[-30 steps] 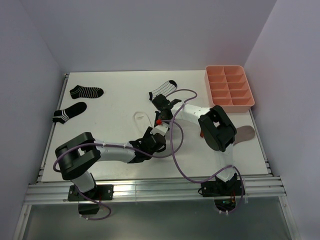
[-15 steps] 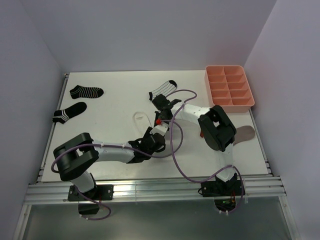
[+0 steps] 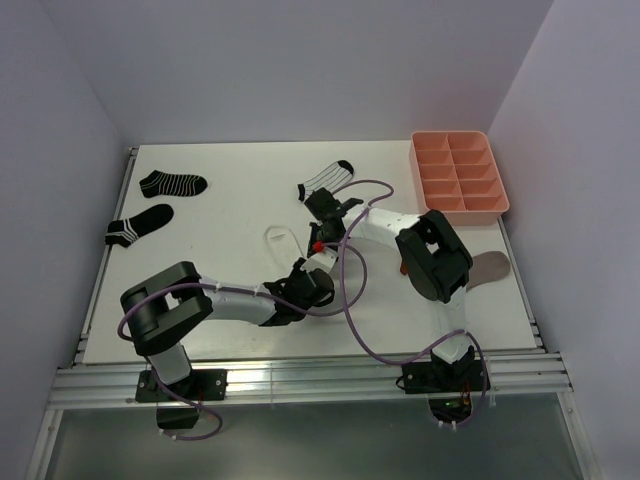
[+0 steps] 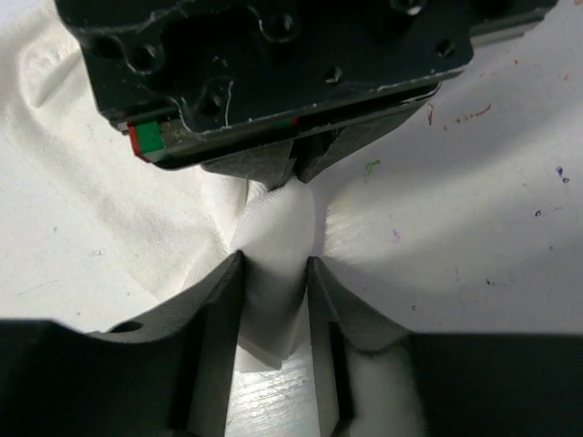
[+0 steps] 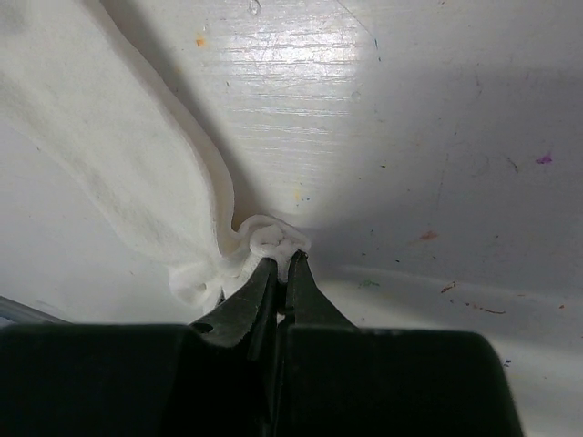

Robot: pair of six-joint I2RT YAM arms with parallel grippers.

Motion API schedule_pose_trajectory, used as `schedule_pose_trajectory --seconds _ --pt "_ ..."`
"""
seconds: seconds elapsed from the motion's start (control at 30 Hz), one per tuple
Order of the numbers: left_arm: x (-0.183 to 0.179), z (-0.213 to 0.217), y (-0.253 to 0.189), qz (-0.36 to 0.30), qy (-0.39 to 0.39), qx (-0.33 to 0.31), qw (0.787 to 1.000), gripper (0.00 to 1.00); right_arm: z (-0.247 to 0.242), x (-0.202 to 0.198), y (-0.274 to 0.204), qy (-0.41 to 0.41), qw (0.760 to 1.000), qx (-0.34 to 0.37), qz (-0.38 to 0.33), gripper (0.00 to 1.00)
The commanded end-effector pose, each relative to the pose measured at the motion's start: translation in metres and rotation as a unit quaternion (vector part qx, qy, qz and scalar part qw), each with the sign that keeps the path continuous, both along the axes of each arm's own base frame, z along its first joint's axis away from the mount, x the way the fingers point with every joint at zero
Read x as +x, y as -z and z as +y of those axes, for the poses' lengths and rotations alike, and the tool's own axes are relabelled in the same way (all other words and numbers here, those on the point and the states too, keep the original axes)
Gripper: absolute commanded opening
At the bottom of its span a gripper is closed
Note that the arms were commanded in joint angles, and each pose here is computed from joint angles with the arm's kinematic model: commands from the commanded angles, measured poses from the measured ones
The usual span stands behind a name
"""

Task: Roll the socks
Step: Roll the sock at the center of the board.

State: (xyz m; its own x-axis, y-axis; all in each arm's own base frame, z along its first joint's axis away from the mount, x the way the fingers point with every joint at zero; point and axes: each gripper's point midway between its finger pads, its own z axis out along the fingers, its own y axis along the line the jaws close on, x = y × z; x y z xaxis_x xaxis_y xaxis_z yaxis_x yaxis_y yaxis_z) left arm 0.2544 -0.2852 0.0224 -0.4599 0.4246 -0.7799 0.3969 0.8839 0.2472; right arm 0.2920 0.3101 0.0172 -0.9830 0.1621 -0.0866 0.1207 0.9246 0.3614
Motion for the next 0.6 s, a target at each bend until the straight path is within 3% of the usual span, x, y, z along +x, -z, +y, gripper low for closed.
schedule_pose_trajectory --seconds 0.0,0.07,0.2,0.37,0.57 --pt "-0.019 0.007 0.03 0.056 0.01 0.027 0.998 0.33 -0.014 -0.01 0.031 0.001 0.999 -0.036 0.028 0.0" --pt "-0.023 0.009 0.035 0.068 0.014 0.03 0.997 0.27 -0.011 -0.008 0.027 0.002 0.999 -0.022 0.024 0.0" --pt "-0.027 0.008 0.038 0.083 0.016 0.026 0.996 0.01 -0.003 0.0 0.016 0.002 1.0 0.012 0.001 0.0" --pt "-0.032 -0.008 0.027 0.118 0.033 -0.026 0.992 0.01 0.005 0.014 -0.01 0.013 0.996 0.072 -0.053 0.0" --pt "-0.025 -0.012 0.01 0.218 0.029 -0.161 0.962 0.01 -0.012 0.039 -0.049 0.067 0.98 0.126 -0.138 0.19"
